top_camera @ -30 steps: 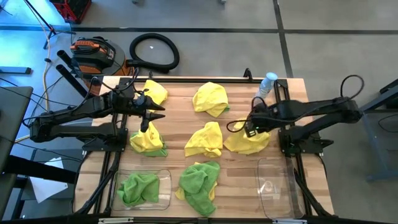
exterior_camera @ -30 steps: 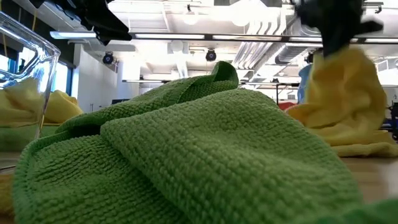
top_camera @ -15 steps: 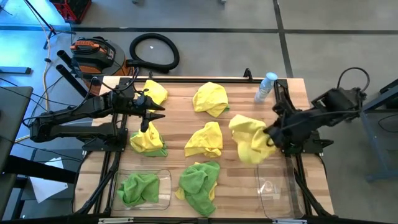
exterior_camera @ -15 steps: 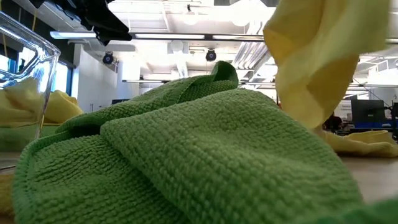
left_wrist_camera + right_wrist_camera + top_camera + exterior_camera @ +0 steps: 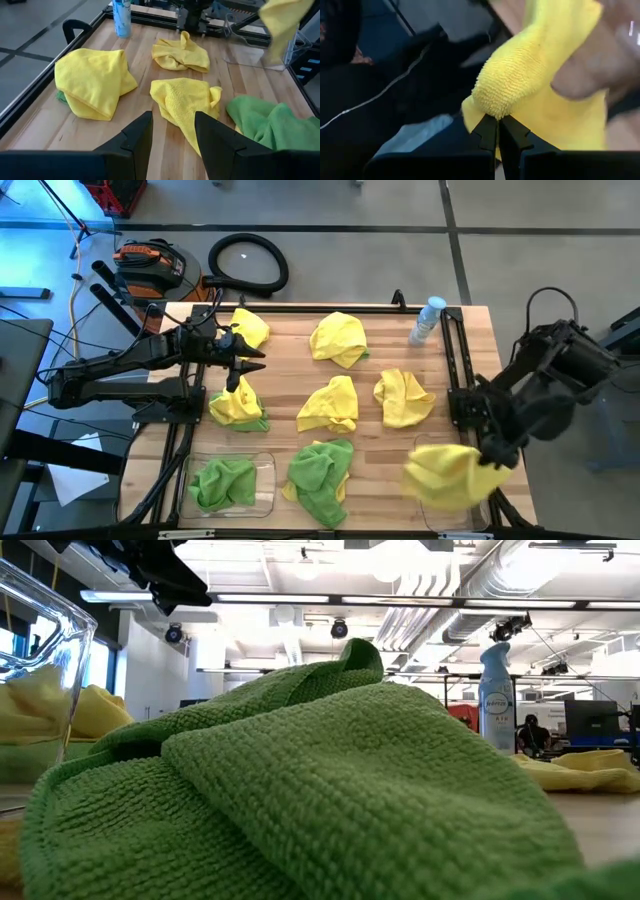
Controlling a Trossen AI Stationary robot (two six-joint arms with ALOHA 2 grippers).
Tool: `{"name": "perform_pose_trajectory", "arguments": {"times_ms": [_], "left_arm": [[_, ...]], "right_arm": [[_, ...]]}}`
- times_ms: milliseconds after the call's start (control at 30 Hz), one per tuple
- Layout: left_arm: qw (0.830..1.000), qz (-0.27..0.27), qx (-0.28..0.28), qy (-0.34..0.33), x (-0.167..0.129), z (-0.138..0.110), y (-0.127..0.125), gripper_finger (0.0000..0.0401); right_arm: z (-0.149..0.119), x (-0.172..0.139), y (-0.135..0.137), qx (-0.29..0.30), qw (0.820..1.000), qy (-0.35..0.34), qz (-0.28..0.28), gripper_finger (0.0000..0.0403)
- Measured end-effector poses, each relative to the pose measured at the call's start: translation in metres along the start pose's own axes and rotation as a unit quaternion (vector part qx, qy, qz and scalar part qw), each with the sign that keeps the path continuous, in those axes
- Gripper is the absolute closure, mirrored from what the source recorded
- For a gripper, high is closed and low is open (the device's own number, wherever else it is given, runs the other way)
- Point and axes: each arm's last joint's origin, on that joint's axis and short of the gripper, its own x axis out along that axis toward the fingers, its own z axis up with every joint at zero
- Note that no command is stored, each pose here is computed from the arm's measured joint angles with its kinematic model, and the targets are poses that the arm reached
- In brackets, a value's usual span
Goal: Sort microfiber towel by color & place in baskets
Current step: Put the middle right yellow microfiber towel into the right transparent bin
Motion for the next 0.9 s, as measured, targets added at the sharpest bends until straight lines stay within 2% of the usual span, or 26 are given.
{"name": "perform_pose_trajectory", "arguments": {"times_ms": [100, 233, 433, 667, 767, 900], "left_arm": [[1.000, 0.002, 0.000, 0.000, 0.000, 0.000, 0.000, 0.0268], [1.000, 0.025, 0.000, 0.000, 0.000, 0.000, 0.001, 0.0268], [0.999, 0.042, 0.001, 0.000, 0.000, 0.000, 0.002, 0.0268], [0.999, 0.042, 0.001, 0.000, 0.000, 0.000, 0.002, 0.0268], [0.999, 0.042, 0.001, 0.000, 0.000, 0.000, 0.002, 0.0268], [0.999, 0.042, 0.001, 0.000, 0.000, 0.000, 0.002, 0.0268]], "right_arm": [[-0.011, 0.000, -0.003, 0.015, 1.000, 0.014, -0.003, 0.0403], [-0.013, 0.005, -0.004, -0.014, 0.999, -0.040, -0.003, 0.0403], [-0.011, 0.044, -0.025, -0.026, 0.994, 0.005, -0.105, 0.0403], [0.001, 0.105, -0.056, -0.123, 0.967, -0.033, -0.222, 0.0403], [0.005, 0.139, -0.066, -0.153, 0.963, -0.023, -0.220, 0.0403], [0.010, 0.184, -0.080, -0.177, 0.967, -0.009, -0.182, 0.0403]]}}
